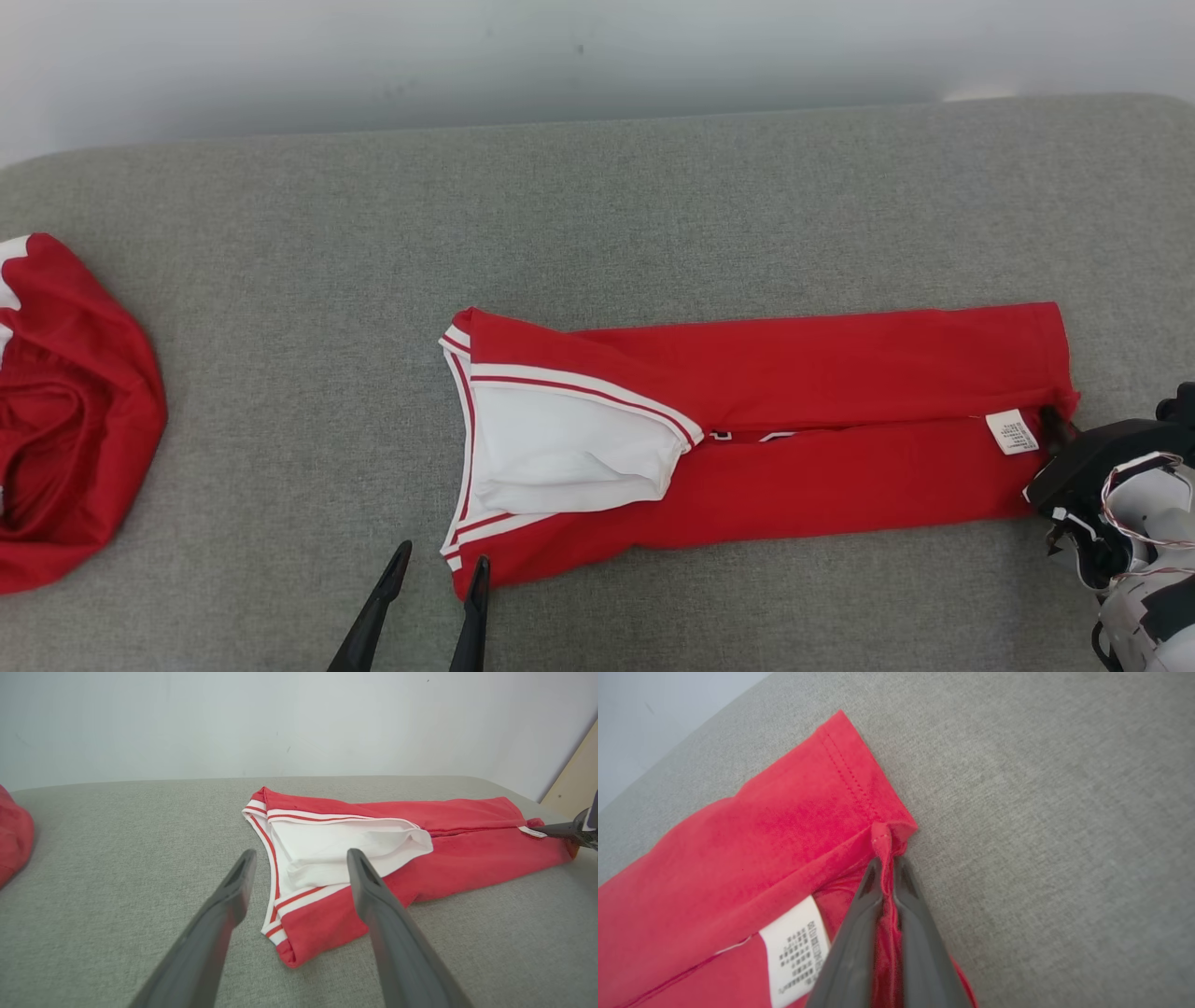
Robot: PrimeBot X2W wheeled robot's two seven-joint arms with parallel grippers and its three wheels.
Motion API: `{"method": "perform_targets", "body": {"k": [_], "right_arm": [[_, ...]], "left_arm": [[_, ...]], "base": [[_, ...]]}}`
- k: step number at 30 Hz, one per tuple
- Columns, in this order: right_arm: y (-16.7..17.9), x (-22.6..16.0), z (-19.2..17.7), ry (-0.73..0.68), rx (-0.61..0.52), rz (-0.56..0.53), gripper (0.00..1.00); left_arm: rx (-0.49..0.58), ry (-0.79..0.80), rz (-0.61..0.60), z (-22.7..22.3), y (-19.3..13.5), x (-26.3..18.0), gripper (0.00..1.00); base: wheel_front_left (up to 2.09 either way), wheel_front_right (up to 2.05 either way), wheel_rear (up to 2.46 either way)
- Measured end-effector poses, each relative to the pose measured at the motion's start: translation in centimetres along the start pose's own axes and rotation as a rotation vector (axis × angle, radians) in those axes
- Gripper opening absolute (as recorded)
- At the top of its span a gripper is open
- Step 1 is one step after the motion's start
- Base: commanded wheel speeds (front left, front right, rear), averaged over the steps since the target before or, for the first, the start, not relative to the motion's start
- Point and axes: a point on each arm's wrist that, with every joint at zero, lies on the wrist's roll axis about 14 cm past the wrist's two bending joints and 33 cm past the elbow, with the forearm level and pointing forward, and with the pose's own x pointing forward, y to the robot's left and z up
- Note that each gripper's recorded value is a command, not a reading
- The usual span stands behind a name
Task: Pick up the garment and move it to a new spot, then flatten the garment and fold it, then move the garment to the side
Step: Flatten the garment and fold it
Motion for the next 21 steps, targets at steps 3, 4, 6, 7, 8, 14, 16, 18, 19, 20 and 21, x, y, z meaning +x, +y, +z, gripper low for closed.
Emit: {"method": "perform_targets", "body": {"k": [3,4,6,7,8,14,16,18,19,20,21], "right_arm": [[-0.1,-0.1,0.2,-0.009,-0.01,-0.001,0.0],[-0.2,-0.2,0.3,-0.018,-0.011,-0.002,0.0],[-0.3,-0.4,0.6,-0.036,-0.014,-0.002,0.0],[-0.4,-0.5,0.8,-0.045,-0.017,-0.004,0.0],[-0.5,-0.6,1.0,-0.054,-0.021,-0.004,0.0],[-2.2,-1.6,2.7,-0.114,-0.045,-0.028,0.0],[-3.0,-2.1,3.4,-0.131,-0.054,-0.043,0.0],[-3.8,-2.5,3.9,-0.142,-0.07,-0.057,0.0],[-4.2,-2.8,4.3,-0.151,-0.076,-0.063,0.0],[-4.5,-3.0,4.8,-0.16,-0.083,-0.068,0.0],[-4.7,-3.2,5.4,-0.173,-0.09,-0.072,0.0]], "left_arm": [[0.0,-0.004,0.003,0.1,0.1,0.0,1.0],[0.001,-0.006,0.003,0.2,0.1,0.1,1.0],[0.003,-0.011,0.003,0.3,0.1,0.1,1.0],[0.004,-0.013,0.002,0.4,0.0,0.1,1.0],[0.004,-0.016,-0.004,0.5,-0.1,0.2,1.0],[0.004,-0.027,-0.024,0.8,-0.5,0.3,1.0],[0.003,-0.032,-0.03,0.9,-0.6,0.4,1.0],[0.003,-0.037,-0.037,1.0,-0.8,0.5,1.0],[0.003,-0.039,-0.044,1.1,-1.0,0.5,1.0],[0.002,-0.041,-0.051,1.2,-1.2,0.5,1.0],[0.001,-0.043,-0.053,1.2,-1.3,0.5,1.0]], "base": [[0.0,0.0,0.0],[0.0,0.0,0.0],[0.0,0.0,0.0],[0.0,0.0,0.0],[0.0,0.0,0.0],[0.0,0.0,0.0],[0.0,0.0,0.0],[0.0,0.0,0.0],[0.0,0.0,0.0],[0.0,0.0,0.0],[0.0,0.0,0.0]]}}
